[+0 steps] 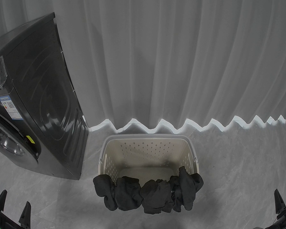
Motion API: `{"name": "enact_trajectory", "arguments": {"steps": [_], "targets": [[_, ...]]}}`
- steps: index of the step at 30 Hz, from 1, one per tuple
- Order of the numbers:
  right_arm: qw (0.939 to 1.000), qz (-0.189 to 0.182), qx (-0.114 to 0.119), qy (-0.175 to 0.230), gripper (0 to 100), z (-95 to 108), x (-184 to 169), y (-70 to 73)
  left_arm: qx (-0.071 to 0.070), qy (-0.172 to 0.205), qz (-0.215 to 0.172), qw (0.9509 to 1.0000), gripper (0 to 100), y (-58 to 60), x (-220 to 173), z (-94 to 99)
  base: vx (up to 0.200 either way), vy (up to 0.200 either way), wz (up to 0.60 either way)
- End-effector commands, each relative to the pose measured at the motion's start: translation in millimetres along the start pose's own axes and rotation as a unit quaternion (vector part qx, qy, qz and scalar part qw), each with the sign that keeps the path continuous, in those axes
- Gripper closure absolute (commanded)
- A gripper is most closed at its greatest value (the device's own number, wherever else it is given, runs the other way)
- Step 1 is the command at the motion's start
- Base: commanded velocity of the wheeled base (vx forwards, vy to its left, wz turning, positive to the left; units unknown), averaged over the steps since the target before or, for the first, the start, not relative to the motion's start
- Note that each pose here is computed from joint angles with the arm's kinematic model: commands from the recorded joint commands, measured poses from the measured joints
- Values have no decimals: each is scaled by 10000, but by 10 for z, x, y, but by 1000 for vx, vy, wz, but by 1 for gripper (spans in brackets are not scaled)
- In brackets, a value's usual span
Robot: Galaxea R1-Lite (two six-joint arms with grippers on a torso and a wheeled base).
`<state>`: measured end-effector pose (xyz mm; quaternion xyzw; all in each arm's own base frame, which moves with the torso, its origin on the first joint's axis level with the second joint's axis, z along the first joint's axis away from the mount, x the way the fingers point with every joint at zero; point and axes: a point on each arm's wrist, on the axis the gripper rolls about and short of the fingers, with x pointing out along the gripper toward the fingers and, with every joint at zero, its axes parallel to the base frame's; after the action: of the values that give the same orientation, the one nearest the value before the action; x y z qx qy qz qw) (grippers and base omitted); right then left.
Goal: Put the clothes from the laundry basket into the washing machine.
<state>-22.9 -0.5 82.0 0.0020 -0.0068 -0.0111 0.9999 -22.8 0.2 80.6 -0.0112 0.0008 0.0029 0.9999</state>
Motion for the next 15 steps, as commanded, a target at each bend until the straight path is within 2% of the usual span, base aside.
{"name": "enact_trajectory", "arguments": {"steps": [1,15], "targets": [[10000,-4,-4,7,0,-53,0,0,-3,-9,2,10000,0,1,-2,-49,0,200,0],[10000,-4,-4,-1,0,-51,0,0,-3,-1,-6,10000,0,1,-2,-50,0,200,0]]}}
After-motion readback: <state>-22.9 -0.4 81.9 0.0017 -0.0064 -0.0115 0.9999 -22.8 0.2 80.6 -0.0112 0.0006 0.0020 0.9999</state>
